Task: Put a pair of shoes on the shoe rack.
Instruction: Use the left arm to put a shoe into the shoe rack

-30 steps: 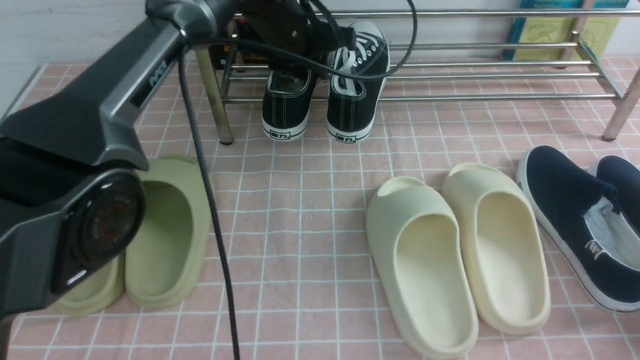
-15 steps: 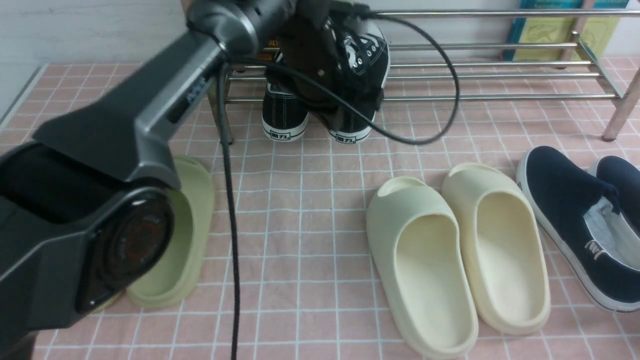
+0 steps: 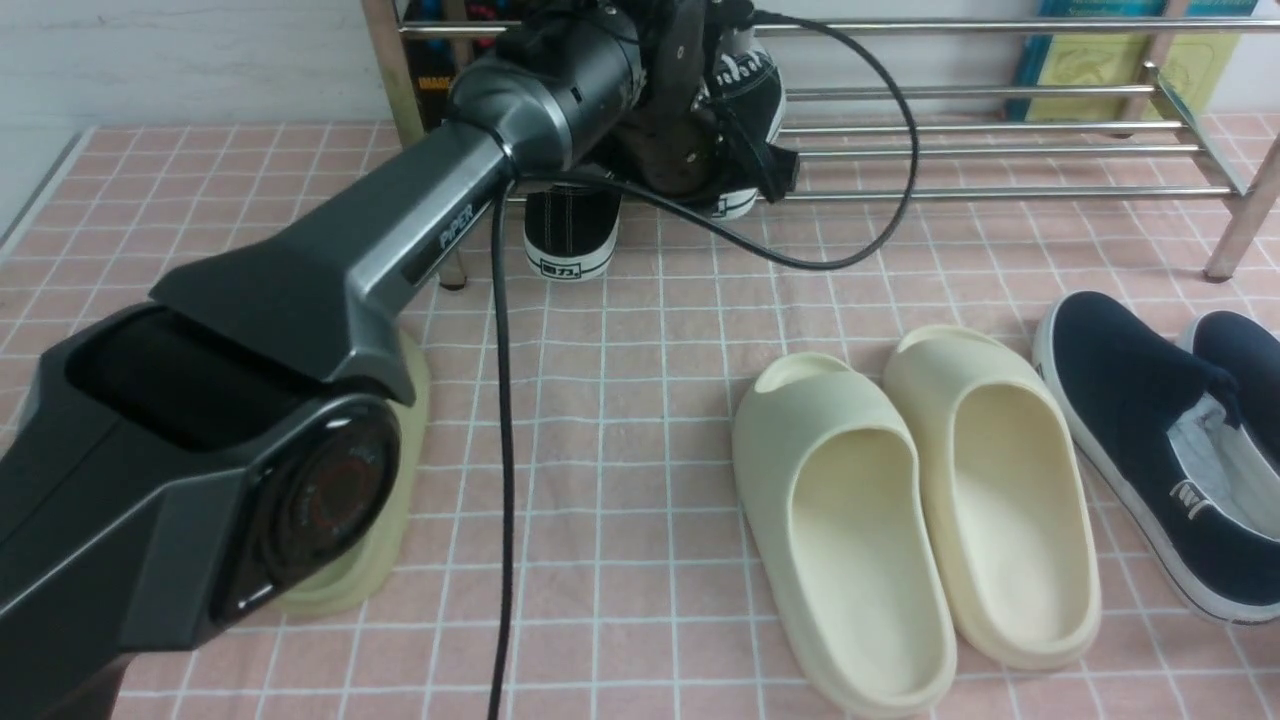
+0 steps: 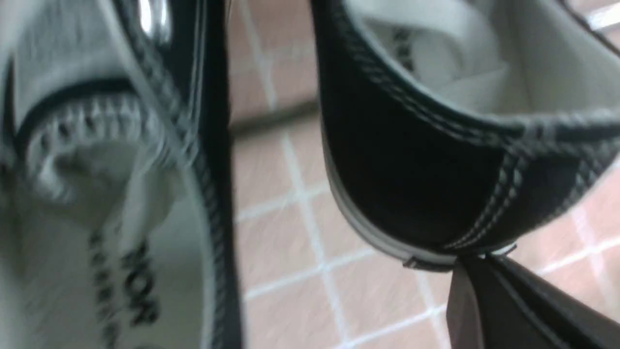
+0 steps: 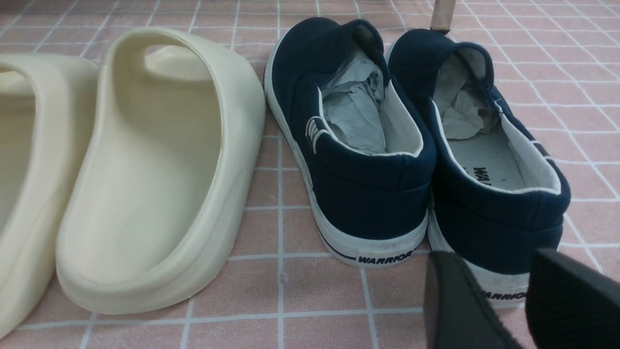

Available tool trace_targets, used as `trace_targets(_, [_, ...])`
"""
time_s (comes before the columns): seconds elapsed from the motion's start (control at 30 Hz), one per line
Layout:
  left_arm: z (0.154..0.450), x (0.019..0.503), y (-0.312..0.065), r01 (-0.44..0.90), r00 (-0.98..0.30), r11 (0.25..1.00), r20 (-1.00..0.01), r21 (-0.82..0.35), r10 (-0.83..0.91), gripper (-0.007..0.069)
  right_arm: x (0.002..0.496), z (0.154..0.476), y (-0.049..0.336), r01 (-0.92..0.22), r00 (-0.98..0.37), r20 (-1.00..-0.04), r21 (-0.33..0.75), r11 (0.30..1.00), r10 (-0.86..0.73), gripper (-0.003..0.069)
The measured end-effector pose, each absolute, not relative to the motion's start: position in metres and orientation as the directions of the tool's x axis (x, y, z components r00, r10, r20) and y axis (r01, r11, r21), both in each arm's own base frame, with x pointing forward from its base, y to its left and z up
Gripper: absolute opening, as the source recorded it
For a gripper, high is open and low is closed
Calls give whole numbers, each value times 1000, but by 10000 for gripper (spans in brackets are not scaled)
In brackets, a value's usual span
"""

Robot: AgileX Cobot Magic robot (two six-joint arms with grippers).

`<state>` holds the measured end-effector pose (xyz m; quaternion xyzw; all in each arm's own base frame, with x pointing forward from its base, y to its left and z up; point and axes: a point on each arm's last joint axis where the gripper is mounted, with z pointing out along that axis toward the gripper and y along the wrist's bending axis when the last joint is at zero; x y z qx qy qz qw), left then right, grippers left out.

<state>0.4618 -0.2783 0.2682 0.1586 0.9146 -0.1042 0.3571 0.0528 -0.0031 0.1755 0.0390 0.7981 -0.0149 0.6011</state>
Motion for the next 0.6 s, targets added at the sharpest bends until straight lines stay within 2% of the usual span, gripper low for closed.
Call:
trace_targets(0.27, [271, 454, -272, 349, -751, 935, -616, -65, 238, 4, 53, 175, -3, 80, -274, -961, 23, 997, 44, 240])
trace_targets(0.4, [310, 434, -258, 382, -746, 924, -594, -11, 302, 8, 53, 175, -3, 80, -274, -961, 23, 997, 44, 240])
trace_targets(0.5, [352, 415, -237, 388, -723, 919, -595, 68, 350, 13, 53, 175, -3, 80, -274, -961, 23, 997, 44, 240])
trace_targets(0.6, [371, 412, -219, 356, -709, 928, -617, 106, 342, 14, 53, 175, -3, 80, -274, -961, 23, 997, 44, 240])
